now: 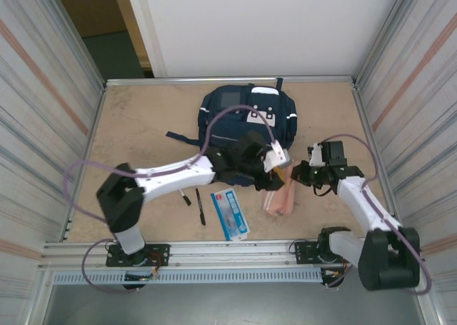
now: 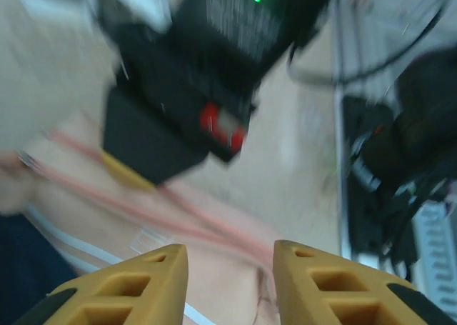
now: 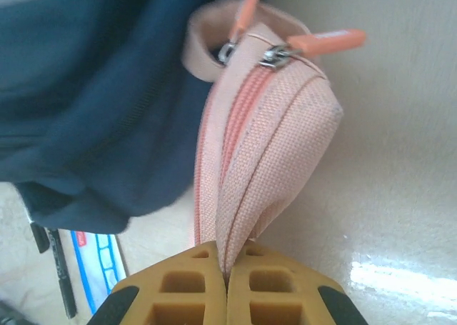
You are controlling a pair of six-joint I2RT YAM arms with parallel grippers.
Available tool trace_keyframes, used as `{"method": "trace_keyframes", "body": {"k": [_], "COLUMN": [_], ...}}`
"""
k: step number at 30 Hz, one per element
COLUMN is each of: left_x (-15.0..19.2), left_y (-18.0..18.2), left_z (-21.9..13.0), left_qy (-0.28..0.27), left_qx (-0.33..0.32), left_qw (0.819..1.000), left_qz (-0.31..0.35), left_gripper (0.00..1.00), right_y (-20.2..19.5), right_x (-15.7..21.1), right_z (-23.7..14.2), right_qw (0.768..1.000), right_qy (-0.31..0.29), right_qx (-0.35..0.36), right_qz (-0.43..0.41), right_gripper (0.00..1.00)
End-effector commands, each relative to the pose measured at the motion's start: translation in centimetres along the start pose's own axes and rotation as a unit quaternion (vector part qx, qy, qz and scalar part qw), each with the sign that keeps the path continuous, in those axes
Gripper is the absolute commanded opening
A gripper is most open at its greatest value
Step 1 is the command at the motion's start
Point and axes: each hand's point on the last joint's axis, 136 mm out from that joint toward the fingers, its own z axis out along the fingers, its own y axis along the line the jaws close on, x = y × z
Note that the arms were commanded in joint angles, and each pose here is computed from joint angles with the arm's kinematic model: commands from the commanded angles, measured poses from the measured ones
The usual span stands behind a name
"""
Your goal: Pack the student bag
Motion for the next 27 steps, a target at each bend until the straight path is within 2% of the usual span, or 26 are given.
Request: {"method": "trace_keyframes", "body": {"k": [1, 5, 7, 8, 10, 11, 14, 17, 21, 24, 27], "left_x": [-5.4, -7.4, -7.2, -6.8, -5.8, -5.0, -3.0, -1.1, 0.5, 1.9, 2.6], "left_y": [-0.2, 1.2, 2.0, 2.3, 2.3, 2.1, 2.2, 1.5, 0.4, 0.7, 0.4], "left_z": [-6.6, -13.3, -16.1, -17.3, -18.8, -19.0, -19.5, -18.7, -17.4, -16.7, -16.9], "left_qy": [-0.077, -0.153, -0.176, -0.18, -0.172, -0.159, -0.124, -0.11, -0.103, -0.083, -0.074], "left_qx": [-0.018, -0.016, -0.024, -0.034, -0.046, -0.049, -0.075, -0.052, 0.002, 0.005, 0.008], "left_qw": [0.996, 0.986, 0.981, 0.979, 0.978, 0.979, 0.983, 0.988, 0.993, 0.996, 0.997], "left_qz": [0.044, 0.065, 0.082, 0.09, 0.109, 0.119, 0.111, 0.094, 0.051, 0.017, 0.011], "left_gripper": [0.41, 0.53, 0.57, 0.65, 0.92, 0.99, 0.99, 0.99, 0.99, 0.99, 0.94], "right_y": [4.5, 10.9, 13.5, 14.8, 16.8, 17.7, 19.7, 21.9, 23.7, 24.3, 24.2], "right_x": [-3.3, -4.1, -4.1, -4.0, -3.4, -3.0, -2.0, -0.8, 1.4, 3.5, 5.3], "right_z": [-4.8, -9.5, -11.3, -12.1, -13.0, -13.3, -13.4, -13.7, -12.3, -11.8, -11.5], "right_qw": [0.989, 0.953, 0.932, 0.92, 0.9, 0.889, 0.867, 0.847, 0.793, 0.741, 0.694], "right_qy": [-0.093, -0.172, -0.192, -0.196, -0.192, -0.185, -0.154, -0.123, -0.112, -0.103, -0.099], "right_qx": [-0.018, -0.075, -0.105, -0.123, -0.154, -0.172, -0.2, -0.233, -0.251, -0.251, -0.265], "right_qz": [-0.11, -0.239, -0.29, -0.318, -0.36, -0.381, -0.43, -0.461, -0.544, -0.614, -0.662], "right_gripper": [0.0, 0.0, 0.0, 0.0, 0.0, 0.0, 0.0, 0.0, 0.0, 0.0, 0.0]}}
